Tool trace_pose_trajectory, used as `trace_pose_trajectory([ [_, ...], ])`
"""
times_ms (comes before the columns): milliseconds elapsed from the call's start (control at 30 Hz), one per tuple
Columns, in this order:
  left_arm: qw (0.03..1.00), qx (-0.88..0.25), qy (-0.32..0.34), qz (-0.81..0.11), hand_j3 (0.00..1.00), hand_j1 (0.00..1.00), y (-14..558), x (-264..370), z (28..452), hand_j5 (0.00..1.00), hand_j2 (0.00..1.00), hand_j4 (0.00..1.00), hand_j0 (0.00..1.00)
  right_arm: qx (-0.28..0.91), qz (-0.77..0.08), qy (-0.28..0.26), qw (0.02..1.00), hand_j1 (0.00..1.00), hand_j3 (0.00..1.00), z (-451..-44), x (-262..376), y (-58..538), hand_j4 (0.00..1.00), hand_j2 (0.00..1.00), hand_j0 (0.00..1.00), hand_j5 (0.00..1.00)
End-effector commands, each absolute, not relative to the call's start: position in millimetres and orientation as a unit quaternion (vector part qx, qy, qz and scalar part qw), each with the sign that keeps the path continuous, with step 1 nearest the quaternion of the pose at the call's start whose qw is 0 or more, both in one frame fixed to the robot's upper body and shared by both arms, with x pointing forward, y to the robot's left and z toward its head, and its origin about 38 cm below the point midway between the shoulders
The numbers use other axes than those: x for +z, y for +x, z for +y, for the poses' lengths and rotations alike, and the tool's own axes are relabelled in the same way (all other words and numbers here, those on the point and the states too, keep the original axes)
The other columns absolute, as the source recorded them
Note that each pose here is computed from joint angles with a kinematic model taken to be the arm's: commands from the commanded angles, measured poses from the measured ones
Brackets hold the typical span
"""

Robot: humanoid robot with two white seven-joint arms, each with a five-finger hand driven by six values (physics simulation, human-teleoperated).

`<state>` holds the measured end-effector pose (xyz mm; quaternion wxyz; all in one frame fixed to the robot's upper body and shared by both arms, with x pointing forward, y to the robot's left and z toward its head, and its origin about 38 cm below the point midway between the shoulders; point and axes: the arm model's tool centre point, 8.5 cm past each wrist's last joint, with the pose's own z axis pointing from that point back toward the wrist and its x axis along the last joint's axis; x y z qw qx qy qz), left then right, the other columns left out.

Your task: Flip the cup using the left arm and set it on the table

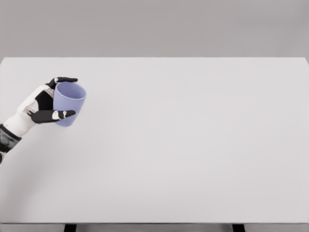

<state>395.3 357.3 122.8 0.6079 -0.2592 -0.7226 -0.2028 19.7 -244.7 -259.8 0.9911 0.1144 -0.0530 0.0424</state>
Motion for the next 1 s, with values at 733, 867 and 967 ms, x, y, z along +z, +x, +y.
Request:
trace_pose_trajectory([
  [733,0.547,-0.163,-0.216,-0.792,0.64,0.64,395.9,86.1,334.4,0.64,0.64,0.64,0.64,0.042,-0.053,0.115,0.991,1.0,1.0,-244.6,-259.8,19.7,1.0,1.0,1.0,1.0],
  [867,0.559,-0.173,-0.211,-0.783,0.65,0.65,392.5,76.7,334.3,0.65,0.65,0.65,0.65,0.042,-0.053,0.115,0.991,1.0,1.0,-244.6,-259.8,19.7,1.0,1.0,1.0,1.0],
  [967,0.565,-0.175,-0.207,-0.779,0.66,0.66,391.0,72.5,336.0,0.66,0.66,0.66,0.66,0.042,-0.053,0.115,0.991,1.0,1.0,-244.6,-259.8,19.7,1.0,1.0,1.0,1.0],
])
